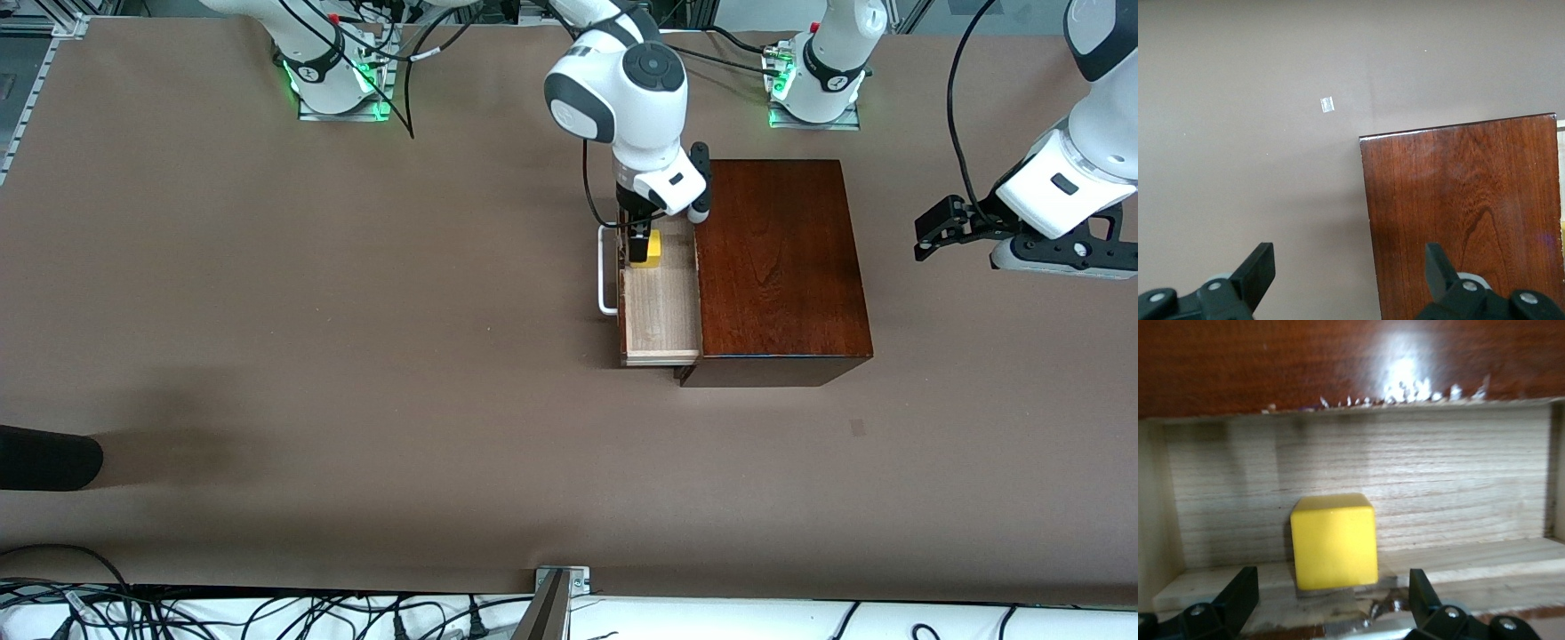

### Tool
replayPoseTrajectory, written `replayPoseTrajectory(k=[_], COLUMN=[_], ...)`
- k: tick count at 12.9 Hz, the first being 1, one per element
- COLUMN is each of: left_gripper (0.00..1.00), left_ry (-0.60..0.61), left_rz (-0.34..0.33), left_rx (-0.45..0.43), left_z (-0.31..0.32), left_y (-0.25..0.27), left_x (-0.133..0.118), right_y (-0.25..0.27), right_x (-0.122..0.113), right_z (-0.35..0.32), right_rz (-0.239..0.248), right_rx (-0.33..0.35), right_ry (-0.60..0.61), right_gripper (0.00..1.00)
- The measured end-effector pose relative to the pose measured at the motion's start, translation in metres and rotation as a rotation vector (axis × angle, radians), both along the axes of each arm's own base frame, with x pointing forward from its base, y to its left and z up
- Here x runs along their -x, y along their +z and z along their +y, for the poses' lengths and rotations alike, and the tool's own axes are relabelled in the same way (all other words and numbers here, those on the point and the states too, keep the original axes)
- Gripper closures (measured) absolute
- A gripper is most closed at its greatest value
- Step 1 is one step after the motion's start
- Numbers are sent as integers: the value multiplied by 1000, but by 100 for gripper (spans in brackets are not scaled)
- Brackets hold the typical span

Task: Open drawer, take yellow block, close drawer
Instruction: 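Lower the right gripper into the drawer and grasp the yellow block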

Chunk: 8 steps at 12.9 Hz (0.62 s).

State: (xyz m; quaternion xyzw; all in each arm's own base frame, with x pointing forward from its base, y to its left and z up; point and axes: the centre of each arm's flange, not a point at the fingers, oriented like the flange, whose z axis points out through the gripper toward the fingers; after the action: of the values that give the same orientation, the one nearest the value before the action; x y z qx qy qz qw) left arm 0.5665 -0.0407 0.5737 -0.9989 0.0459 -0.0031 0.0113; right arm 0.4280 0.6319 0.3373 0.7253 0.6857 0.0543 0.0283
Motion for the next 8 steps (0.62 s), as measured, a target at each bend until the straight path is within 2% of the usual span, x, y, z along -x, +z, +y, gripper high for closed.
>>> replayPoseTrajectory(k=[6, 8], left_gripper=[0, 0], left_ry=[0, 0], left_rz=[5, 10], left_rx=[0, -1], left_z=[0, 0], left_y=[0, -1], left_x=[1, 1], right_y=[-21, -25], right_x=[2, 6], right_z=[7, 11], right_rz=[-9, -9], right_rx=[-16, -17], right_ry=[5, 7], right_gripper=[0, 3])
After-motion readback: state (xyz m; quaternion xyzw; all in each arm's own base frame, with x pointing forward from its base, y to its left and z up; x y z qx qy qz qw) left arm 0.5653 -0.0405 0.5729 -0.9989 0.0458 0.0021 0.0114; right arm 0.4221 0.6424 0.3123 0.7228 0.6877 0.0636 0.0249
